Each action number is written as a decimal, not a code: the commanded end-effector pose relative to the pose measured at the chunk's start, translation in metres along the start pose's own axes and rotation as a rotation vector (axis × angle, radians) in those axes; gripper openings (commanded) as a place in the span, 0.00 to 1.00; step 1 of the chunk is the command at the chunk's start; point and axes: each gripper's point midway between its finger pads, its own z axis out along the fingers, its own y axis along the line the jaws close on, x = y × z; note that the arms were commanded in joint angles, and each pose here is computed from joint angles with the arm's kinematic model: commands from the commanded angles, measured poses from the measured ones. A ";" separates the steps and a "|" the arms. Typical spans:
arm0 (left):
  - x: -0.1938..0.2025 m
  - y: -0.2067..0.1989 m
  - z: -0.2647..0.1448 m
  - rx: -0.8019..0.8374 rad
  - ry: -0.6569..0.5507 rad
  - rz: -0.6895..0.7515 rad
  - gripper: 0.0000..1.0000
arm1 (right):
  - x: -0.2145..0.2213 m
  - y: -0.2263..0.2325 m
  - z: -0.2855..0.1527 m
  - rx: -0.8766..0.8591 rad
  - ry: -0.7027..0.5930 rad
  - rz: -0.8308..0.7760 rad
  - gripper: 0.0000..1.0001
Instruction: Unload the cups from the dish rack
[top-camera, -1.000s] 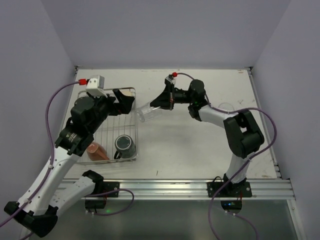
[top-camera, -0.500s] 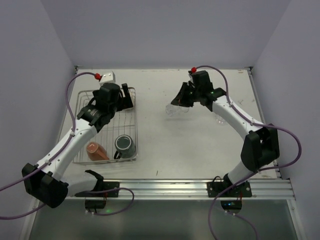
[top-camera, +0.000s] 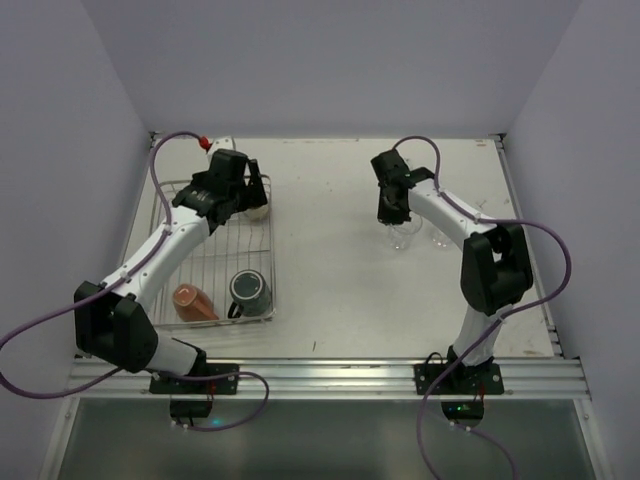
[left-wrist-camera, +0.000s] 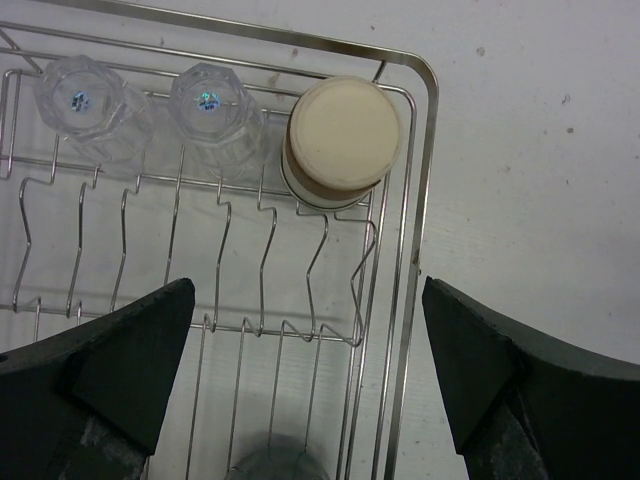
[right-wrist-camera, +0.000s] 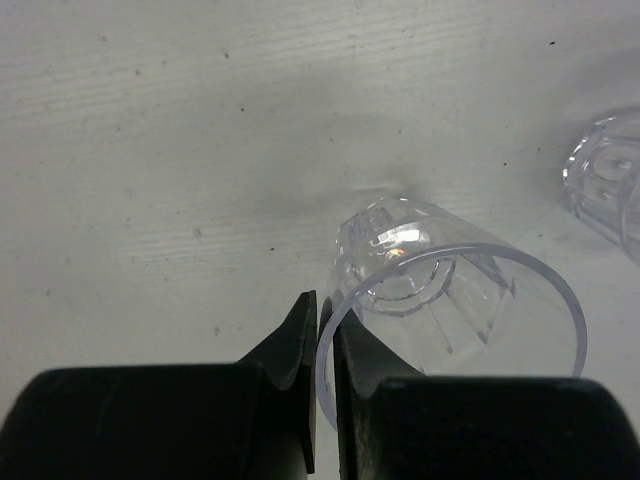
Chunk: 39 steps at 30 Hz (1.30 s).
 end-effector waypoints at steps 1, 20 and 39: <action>-0.022 -0.009 0.002 0.044 -0.024 -0.016 1.00 | -0.030 -0.013 -0.002 0.071 -0.071 -0.008 0.00; -0.013 -0.005 0.054 -0.022 0.095 0.049 1.00 | -0.022 -0.008 0.027 0.078 -0.019 -0.024 0.19; -0.009 -0.013 0.099 0.000 0.158 0.058 1.00 | -0.038 -0.009 -0.018 0.008 -0.112 0.000 0.54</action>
